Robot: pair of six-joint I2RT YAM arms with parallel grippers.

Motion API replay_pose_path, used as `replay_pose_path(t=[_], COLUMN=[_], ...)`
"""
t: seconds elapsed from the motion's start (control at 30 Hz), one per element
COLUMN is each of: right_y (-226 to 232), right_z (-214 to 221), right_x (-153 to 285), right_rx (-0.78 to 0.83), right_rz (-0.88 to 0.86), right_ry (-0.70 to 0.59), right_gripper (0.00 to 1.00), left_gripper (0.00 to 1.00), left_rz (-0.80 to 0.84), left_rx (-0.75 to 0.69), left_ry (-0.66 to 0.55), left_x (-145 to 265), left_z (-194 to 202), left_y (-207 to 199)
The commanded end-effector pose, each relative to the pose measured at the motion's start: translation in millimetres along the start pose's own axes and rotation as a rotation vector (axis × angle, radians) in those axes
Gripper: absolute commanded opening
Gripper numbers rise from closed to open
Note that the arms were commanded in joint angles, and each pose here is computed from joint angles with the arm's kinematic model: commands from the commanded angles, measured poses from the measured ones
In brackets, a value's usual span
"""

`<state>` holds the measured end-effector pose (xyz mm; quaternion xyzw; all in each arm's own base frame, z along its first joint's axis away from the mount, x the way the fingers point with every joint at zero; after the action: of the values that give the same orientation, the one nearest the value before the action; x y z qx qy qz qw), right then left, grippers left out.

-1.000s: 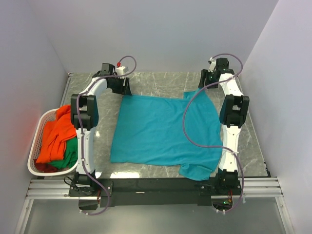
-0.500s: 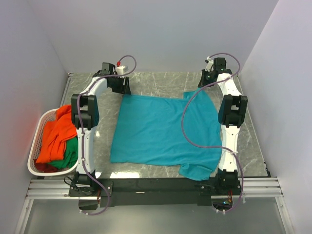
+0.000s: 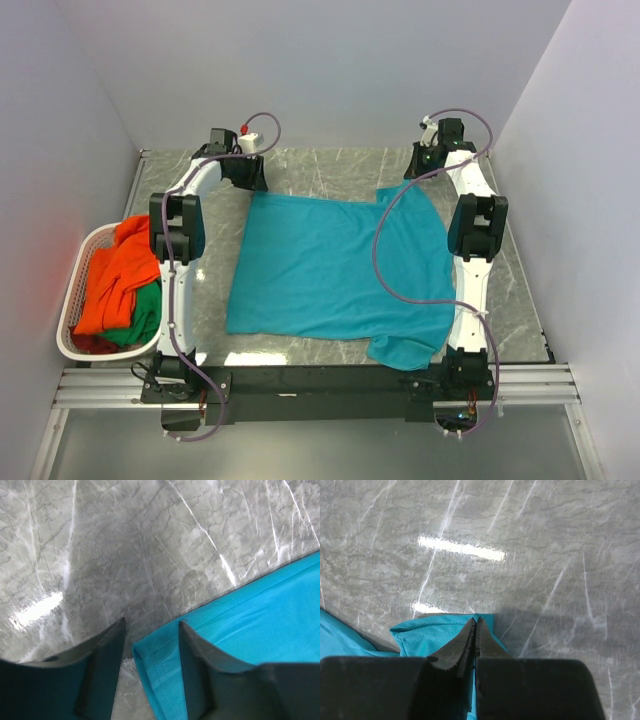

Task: Fold and stack the t-shirts
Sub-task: Fold the tshirt

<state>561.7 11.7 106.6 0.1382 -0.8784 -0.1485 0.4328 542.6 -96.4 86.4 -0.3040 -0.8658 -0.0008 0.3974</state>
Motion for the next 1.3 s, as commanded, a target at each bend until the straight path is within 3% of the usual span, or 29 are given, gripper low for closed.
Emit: replay_pose_path(t=[0.0,0.2,0.47,0.63,1.03,1.27], right_y=[17,21,29,31,43,56], right_z=[-21,-27,-36,-38,-45,-45], right_x=[20,30,42,46,65,87], right_rx=[0.044,0.048,0.065,0.066,0.094,0.145], right_rz=[-0.034,-0.039,-0.042,-0.046,-0.083,-0.110], right_ry=[-0.065,-0.081,-0.107,-0.109,-0.124,-0.129], right_gripper=[0.00,0.00,0.00,0.00,0.00,0.00], left_gripper=[0.47,0.32,0.21,0.01,0.00,0.00], left_rz=[0.019,0.032,0.062,0.051,0.054,0.049], left_rx=[-0.029,-0.026,-0.020,-0.012,-0.029,-0.112], left_ry=[-0.034,-0.048,-0.082,-0.111,-0.175,-0.193], left_x=[-3,0,9,14,32,55], left_z=[-9,-11,-18,-24,-36,-43], left_y=[2,3,2,8,7,4])
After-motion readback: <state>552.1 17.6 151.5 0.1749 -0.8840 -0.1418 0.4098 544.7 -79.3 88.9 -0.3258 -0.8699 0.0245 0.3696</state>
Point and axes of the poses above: each gripper's point midway between its finger pads, its own x axis back along the fingers, its own y axis along the line the jaws close on, z = x × y, the point moved 7 cm from there along x, back along the fingers, and after that the axes turned 5 degrees about -x, right-handed, at the moved point
